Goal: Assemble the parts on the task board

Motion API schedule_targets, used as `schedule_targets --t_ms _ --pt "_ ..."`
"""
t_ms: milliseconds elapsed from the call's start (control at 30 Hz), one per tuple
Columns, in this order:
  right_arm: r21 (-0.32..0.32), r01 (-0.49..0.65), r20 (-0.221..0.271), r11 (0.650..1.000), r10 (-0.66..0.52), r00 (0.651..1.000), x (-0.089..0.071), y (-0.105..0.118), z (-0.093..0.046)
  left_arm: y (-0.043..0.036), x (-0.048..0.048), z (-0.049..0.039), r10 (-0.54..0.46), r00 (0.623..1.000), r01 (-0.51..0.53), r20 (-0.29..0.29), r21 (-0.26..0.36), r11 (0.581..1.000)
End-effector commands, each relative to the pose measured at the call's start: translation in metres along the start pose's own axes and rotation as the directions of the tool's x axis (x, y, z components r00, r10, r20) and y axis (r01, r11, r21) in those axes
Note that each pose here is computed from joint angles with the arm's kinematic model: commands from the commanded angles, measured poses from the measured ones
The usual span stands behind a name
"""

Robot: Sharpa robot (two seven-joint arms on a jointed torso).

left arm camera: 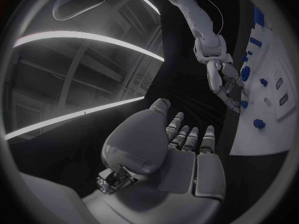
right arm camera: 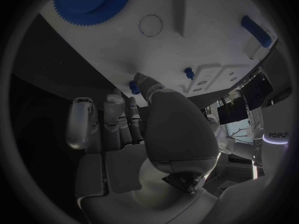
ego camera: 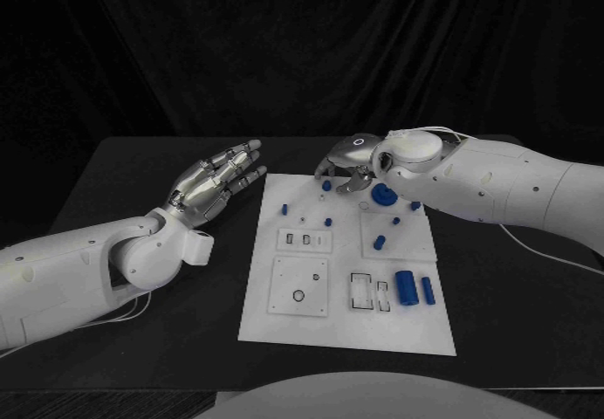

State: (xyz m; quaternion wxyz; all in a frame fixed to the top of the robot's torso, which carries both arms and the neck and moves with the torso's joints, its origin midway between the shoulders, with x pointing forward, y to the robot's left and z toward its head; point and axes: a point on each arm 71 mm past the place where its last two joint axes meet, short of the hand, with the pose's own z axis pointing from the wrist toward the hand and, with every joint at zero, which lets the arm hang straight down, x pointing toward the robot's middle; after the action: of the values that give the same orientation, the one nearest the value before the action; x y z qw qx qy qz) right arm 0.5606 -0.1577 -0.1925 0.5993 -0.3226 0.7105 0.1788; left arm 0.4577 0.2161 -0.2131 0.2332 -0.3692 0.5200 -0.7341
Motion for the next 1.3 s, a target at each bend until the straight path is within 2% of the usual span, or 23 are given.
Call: schedule_targets --t_ms 33,133,200,300,467,633,867,1033,1100,1300 --pt "-0.023 0.017 0.207 1.0 -0.012 0.978 -0.012 -0.001 -0.011 -0.0027 -0.0002 0.0 -0.005 1.0 0.006 -0.009 0.014 1.0" --pt "-0.036 0.024 0.33 0.999 -0.01 0.944 -0.02 -0.005 -0.027 -0.0038 -0.003 -0.0017 0.007 1.0 -0.007 -0.004 0.015 1.0" --pt "-0.038 0.027 0.377 0.999 -0.011 0.926 -0.024 -0.008 -0.036 -0.0046 -0.0045 -0.003 0.025 1.0 -0.025 -0.008 0.016 1.0" --pt "-0.028 0.023 0.413 0.999 -0.01 0.911 -0.027 -0.014 -0.053 -0.0053 -0.0056 -0.0042 0.047 0.999 -0.047 -0.015 0.017 0.999" --pt "0.012 -0.023 0.419 1.0 0.015 0.908 -0.025 -0.025 -0.077 -0.0054 -0.0057 -0.0043 0.061 0.998 -0.061 -0.024 0.016 0.998" --pt "0.066 -0.071 0.387 0.995 0.04 0.921 -0.021 -0.033 -0.092 -0.0047 -0.0052 -0.0033 0.063 0.998 -0.063 -0.03 0.015 0.998" --pt "0.185 -0.144 0.25 0.972 0.096 0.964 -0.006 -0.048 -0.109 -0.0034 -0.0041 -0.0013 0.06 0.997 -0.06 -0.04 0.012 0.998" --pt "0.259 -0.166 0.151 0.952 0.13 0.98 0.006 -0.056 -0.116 -0.0027 -0.004 -0.0003 0.059 0.997 -0.058 -0.044 0.01 0.998" --pt "0.277 -0.169 0.128 0.946 0.139 0.982 0.011 -0.057 -0.118 -0.0024 -0.0039 0.0001 0.058 0.997 -0.058 -0.046 0.009 0.998" --pt "0.302 -0.175 0.1 0.937 0.152 0.983 0.019 -0.059 -0.12 -0.0019 -0.0037 0.0007 0.056 0.997 -0.055 -0.049 0.007 0.998"
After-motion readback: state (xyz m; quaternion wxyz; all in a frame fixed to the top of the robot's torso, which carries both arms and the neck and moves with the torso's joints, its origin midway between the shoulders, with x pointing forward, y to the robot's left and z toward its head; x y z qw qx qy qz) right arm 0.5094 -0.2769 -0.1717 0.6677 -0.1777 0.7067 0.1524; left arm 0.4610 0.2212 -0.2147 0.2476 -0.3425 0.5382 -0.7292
